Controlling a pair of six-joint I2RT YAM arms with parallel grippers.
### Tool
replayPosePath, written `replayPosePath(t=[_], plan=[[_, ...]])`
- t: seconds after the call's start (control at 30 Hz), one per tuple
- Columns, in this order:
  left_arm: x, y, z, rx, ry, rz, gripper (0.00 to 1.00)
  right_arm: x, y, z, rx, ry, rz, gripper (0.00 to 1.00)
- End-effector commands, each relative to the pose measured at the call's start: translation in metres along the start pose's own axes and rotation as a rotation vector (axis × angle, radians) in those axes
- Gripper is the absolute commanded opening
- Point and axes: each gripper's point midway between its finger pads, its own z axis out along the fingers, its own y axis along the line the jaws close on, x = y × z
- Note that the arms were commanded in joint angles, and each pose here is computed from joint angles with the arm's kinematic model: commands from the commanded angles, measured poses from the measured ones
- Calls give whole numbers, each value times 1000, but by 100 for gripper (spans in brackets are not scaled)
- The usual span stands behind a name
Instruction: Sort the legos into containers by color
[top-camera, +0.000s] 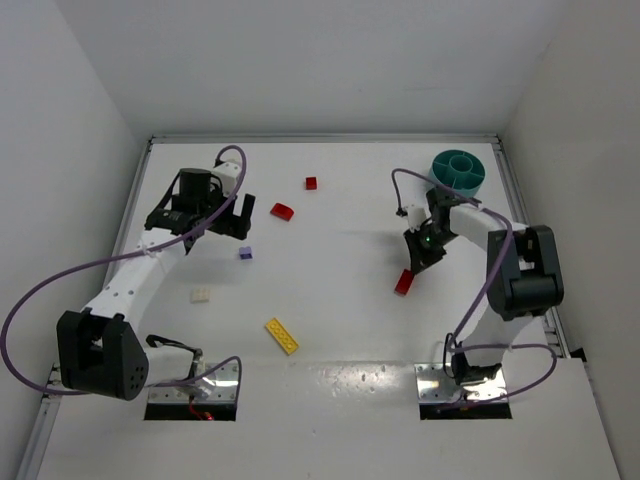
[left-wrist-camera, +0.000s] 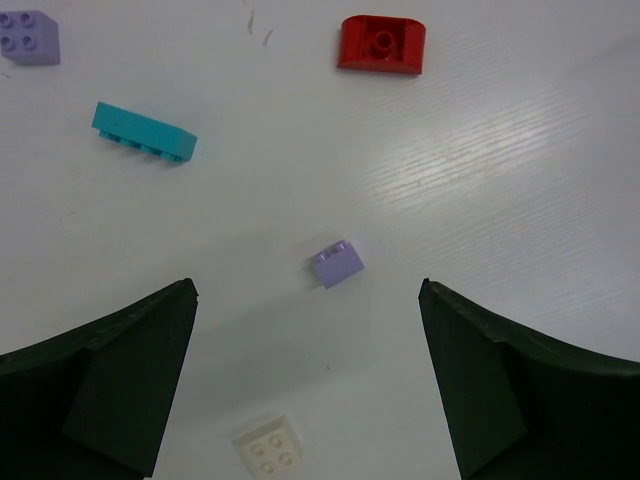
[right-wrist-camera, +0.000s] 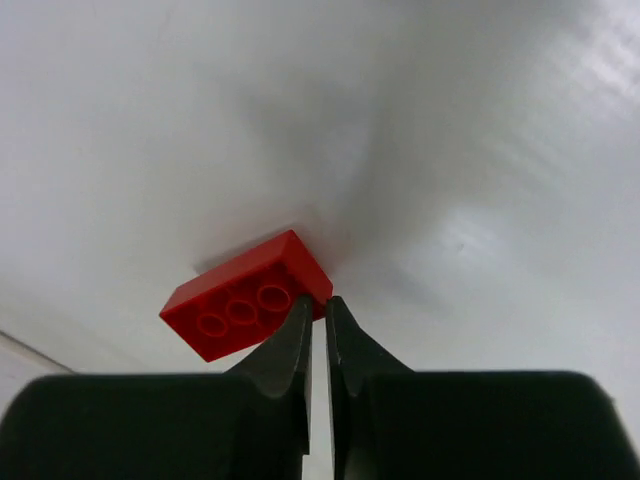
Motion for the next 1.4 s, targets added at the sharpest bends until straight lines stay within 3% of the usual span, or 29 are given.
replayPosePath(t=[0.0, 0.13, 0.17, 0.3, 0.43, 0.47, 0.57, 0.6, 0.7, 0.83, 0.97, 1.2, 1.33, 1.37], plan=[[-16, 3, -1, -21, -47, 1, 100, -33, 9, 4, -67, -26, 191, 7], [-20, 4, -2, -23, -56, 11, 100, -45, 19, -17, -94, -82, 156, 33], [-22, 7, -5, -32, -64, 17, 100, -44, 21, -23, -87, -104, 128, 47], [-19, 7, -6, -32, -64, 28, 100, -54, 20, -54, -17, -238, -61, 68], [-16, 3, -5, -7, -59, 49, 100, -52, 36, -68, -67, -293, -310, 71], [-19, -1, -7, 19, -74, 70, 100, -51, 41, -72, -78, -333, -465, 71], [-19, -5, -10, 57, -86, 99, 100, -46, 55, -69, -142, -386, -680, 74], [-19, -9, -10, 80, -91, 113, 100, -49, 56, -69, -139, -408, -820, 76], [-17, -11, -10, 91, -84, 112, 100, -43, 62, -57, -205, -391, -981, 80], [-19, -12, -12, 100, -86, 112, 100, -40, 58, -29, -297, -317, -1050, 89], [-19, -11, -12, 91, -84, 103, 100, -49, 50, -11, -235, -303, -1143, 97], [-16, -8, -12, 73, -70, 82, 100, -41, 51, 9, -262, -245, -1169, 97], [-14, -7, -9, 66, -59, 81, 100, -39, 44, 20, -233, -218, -1185, 87], [-14, -7, -9, 66, -59, 81, 100, -38, 42, 20, -224, -207, -1186, 80]])
